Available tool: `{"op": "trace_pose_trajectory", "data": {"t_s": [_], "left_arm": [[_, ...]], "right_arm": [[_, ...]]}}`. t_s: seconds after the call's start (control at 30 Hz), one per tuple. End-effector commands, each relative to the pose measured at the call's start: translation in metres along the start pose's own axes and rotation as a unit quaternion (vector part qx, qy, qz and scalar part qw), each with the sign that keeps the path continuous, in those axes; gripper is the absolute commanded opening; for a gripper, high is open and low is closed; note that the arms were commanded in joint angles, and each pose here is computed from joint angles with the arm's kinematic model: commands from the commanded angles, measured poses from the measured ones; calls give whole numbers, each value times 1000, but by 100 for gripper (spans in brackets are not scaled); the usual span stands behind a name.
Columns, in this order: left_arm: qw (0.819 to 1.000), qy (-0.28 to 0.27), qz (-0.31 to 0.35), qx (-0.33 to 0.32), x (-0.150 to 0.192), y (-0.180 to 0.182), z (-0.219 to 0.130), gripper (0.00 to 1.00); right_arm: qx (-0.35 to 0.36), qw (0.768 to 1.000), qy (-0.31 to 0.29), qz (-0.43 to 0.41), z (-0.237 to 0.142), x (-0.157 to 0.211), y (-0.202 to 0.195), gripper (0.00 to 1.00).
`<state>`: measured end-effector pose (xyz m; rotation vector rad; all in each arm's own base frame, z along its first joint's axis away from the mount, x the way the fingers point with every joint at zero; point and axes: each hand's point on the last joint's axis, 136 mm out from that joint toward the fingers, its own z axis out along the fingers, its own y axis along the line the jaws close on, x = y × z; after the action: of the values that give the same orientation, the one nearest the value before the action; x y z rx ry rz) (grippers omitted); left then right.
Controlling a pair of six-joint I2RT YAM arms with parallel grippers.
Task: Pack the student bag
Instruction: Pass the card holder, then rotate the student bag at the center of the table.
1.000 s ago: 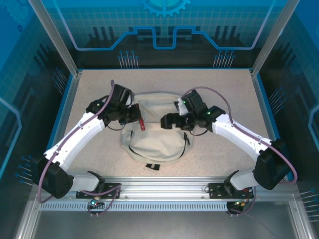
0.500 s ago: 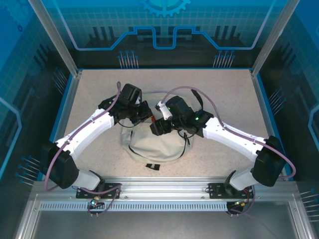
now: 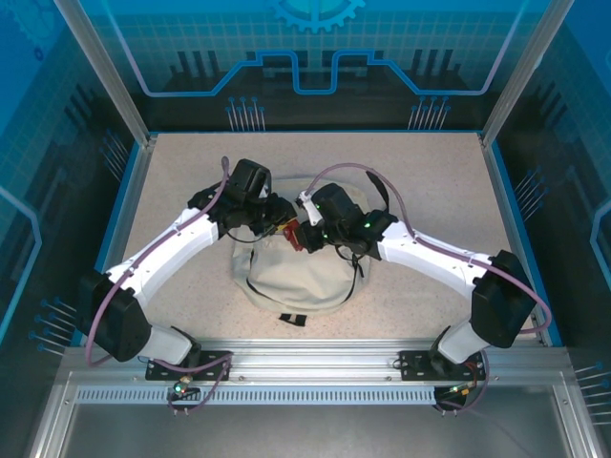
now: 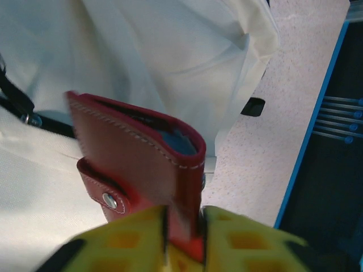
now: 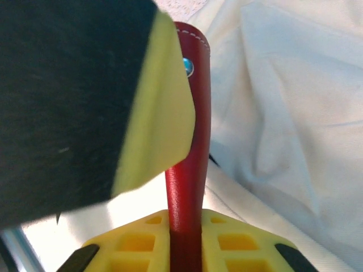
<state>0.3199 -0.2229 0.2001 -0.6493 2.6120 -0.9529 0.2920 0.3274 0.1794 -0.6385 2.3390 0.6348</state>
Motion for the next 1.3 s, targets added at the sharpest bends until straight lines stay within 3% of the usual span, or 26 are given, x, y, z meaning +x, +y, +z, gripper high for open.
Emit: {"op": "trace_pose_trajectory", "data": {"t_s": [0.0,0.13,0.23,0.43,0.6,0.87,1.03,1.27], "left_arm": [[1000,-17,14,17,-4,-5,-19,46],[995,-39,87,-2,-12,0,-22,63],[988,-33,150,-22,-16,4,-11,68],[964,-56,214,-148,-47,47,15,78],[973,-27,164,-161,-49,75,43,86],[988,44,100,-105,-12,91,84,84],[991,86,66,-83,19,93,100,81],[992,109,46,-37,60,63,113,78]], "right_arm": [[20,999,-35,37,-20,-6,-19,13],[12,995,-38,87,-47,9,-37,13],[0,990,-17,143,-62,24,-53,13],[-16,976,19,214,-81,47,-67,13],[-20,967,54,247,-86,58,-65,13],[-80,931,150,323,-68,97,-44,12],[-43,924,167,341,-53,116,-71,11],[9,928,159,336,-44,107,-117,11]]}}
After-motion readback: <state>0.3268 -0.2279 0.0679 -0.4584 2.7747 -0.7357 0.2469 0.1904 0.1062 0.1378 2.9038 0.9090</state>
